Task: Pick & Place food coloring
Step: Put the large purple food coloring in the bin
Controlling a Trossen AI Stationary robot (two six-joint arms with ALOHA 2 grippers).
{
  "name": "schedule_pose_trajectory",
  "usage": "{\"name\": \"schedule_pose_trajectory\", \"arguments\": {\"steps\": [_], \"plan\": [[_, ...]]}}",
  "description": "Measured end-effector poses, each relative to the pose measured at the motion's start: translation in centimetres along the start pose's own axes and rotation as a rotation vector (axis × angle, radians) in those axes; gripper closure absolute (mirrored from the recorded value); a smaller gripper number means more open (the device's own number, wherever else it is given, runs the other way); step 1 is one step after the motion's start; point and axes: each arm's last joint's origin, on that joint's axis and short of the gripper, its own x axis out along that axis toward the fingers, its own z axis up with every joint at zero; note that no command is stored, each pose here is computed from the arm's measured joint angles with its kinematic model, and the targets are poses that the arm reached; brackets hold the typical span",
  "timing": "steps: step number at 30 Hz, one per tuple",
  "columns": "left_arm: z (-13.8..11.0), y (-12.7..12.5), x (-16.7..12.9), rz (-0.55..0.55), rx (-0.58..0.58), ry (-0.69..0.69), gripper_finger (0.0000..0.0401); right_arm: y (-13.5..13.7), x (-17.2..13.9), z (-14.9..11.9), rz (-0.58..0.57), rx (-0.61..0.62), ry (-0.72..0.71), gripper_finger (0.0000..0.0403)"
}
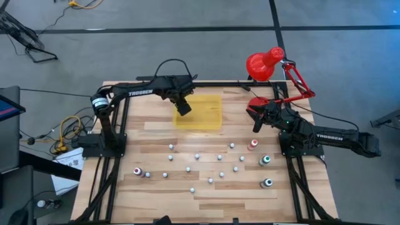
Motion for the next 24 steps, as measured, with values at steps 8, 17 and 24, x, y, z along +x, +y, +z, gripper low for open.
{"name": "schedule_pose_trajectory", "arguments": {"steps": [8,17,24], "plan": [[-0.2,1.2,0.3,0.013,-0.017,0.028,0.0285,0.0,0.0,0.0,-0.001,0.0,0.0,0.0276],[0.0,0.9,1.2,0.006,0.004,0.031,0.0285,0.0,0.0,0.0,-0.001,0.0,0.0,0.0276],[0.5,1.0,1.7,0.007,-0.002,0.015,0.0282,0.0,0.0,0.0,0.0,-0.001,0.002,0.0276]]}}
